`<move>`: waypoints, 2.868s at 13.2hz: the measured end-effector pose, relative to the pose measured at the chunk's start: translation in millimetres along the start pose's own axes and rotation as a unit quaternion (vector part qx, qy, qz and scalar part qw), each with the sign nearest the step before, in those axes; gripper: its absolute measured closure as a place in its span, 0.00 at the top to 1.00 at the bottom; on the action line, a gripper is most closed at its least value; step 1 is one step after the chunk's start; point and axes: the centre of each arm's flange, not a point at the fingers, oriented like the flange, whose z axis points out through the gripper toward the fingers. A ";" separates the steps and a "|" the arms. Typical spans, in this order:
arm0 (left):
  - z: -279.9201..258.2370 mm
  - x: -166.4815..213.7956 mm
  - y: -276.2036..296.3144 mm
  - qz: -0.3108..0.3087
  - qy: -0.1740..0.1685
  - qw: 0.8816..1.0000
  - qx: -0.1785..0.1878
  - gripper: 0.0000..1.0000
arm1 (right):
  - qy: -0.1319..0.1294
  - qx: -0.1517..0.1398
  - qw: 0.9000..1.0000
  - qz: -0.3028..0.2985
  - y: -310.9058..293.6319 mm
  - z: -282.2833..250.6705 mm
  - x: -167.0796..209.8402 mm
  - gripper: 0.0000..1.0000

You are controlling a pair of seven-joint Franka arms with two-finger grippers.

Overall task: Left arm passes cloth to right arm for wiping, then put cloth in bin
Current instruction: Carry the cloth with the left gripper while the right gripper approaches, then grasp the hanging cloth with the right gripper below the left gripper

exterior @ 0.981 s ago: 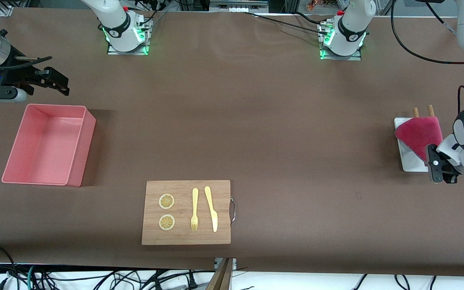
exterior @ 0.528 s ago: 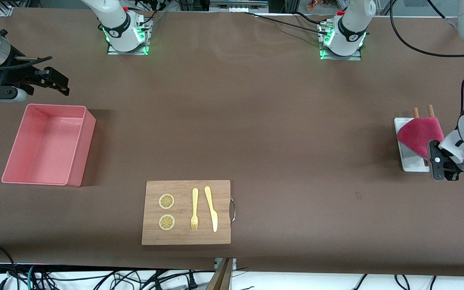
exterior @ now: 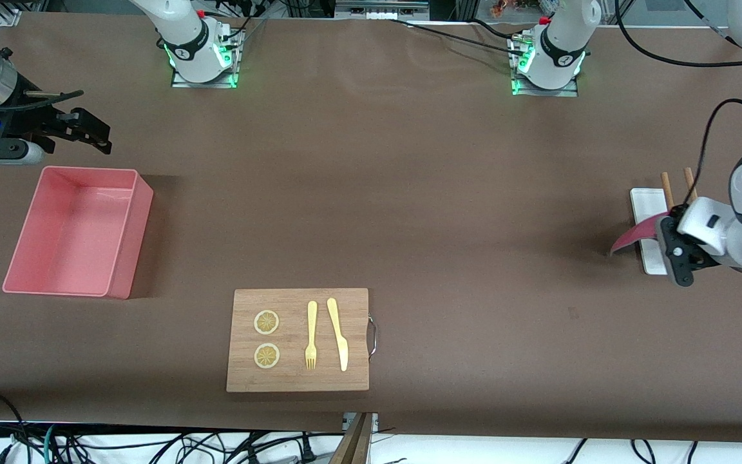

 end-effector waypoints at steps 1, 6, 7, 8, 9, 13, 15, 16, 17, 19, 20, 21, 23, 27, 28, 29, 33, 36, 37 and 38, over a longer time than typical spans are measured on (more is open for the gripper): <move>-1.4 18.8 10.7 -0.035 0.009 0.999 -0.014 0.02 | -0.001 0.005 1.000 -0.002 -2.6 1.3 1.4 1.00; -25.4 95.7 57.0 -0.224 0.075 0.970 -0.066 0.02 | -0.056 0.034 0.995 -0.075 -54.3 50.3 16.5 1.00; -33.9 110.6 67.2 -0.269 0.089 0.956 -0.082 0.02 | -0.059 0.040 0.991 -0.114 -58.4 54.5 17.9 1.00; -40.4 125.6 77.9 -0.315 0.100 0.938 -0.103 0.02 | -0.059 0.056 0.984 -0.160 -61.3 56.5 18.5 1.00; -44.7 139.4 87.8 -0.358 0.106 0.919 -0.126 0.02 | -0.057 0.082 0.974 -0.203 -65.4 58.6 18.5 1.00; -62.6 191.9 126.1 -0.505 0.101 0.840 -0.170 0.02 | -0.026 0.200 0.911 -0.360 -82.2 103.8 23.3 1.00; -78.4 222.5 145.6 -0.578 0.116 0.789 -0.172 0.02 | -0.002 0.264 0.879 -0.396 -90.7 137.0 25.6 1.00; -83.0 236.7 153.6 -0.610 0.126 0.761 -0.180 0.02 | 0.010 0.295 0.865 -0.407 -95.1 155.1 26.1 1.00; -86.2 247.7 159.0 -0.636 0.134 0.735 -0.194 0.02 | 0.023 0.326 0.848 -0.417 -101.8 173.1 26.1 1.00; -89.1 263.5 163.9 -0.679 0.144 0.685 -0.222 0.02 | 0.068 0.378 0.812 -0.439 -131.9 207.8 27.1 1.00; -88.2 273.3 166.8 -0.696 0.148 0.664 -0.230 0.02 | 0.098 0.387 0.799 -0.449 -153.5 220.1 28.4 1.00; -85.3 287.3 171.5 -0.711 0.153 0.645 -0.235 0.02 | 0.127 0.390 0.789 -0.457 -177.6 228.6 28.8 1.00; -72.2 326.8 189.4 -0.740 0.157 0.606 -0.247 0.02 | 0.180 0.393 0.774 -0.463 -222.6 238.1 25.2 1.00; -54.0 371.8 220.9 -0.775 0.143 0.557 -0.262 0.02 | 0.258 0.391 0.756 -0.458 -273.6 255.2 14.5 1.00; -55.7 372.2 221.7 -0.787 0.139 0.539 -0.265 0.02 | 0.272 0.389 0.752 -0.457 -283.3 263.1 11.0 1.00; -57.1 372.9 222.7 -0.799 0.134 0.520 -0.269 0.02 | 0.287 0.384 0.747 -0.462 -291.8 271.9 7.4 1.00; -61.9 374.5 222.8 -0.830 0.128 0.463 -0.283 0.02 | 0.343 0.382 0.711 -0.480 -302.4 311.5 0.8 1.00; -63.1 373.8 221.8 -0.832 0.129 0.458 -0.284 0.02 | 0.371 0.389 0.698 -0.473 -302.9 338.5 -1.4 1.00; -63.4 373.6 221.4 -0.833 0.129 0.457 -0.284 0.02 | 0.372 0.396 0.697 -0.468 -307.2 347.3 -5.0 1.00; -63.7 373.4 221.2 -0.833 0.129 0.456 -0.284 0.02 | 0.370 0.403 0.697 -0.463 -314.3 353.8 -10.2 1.00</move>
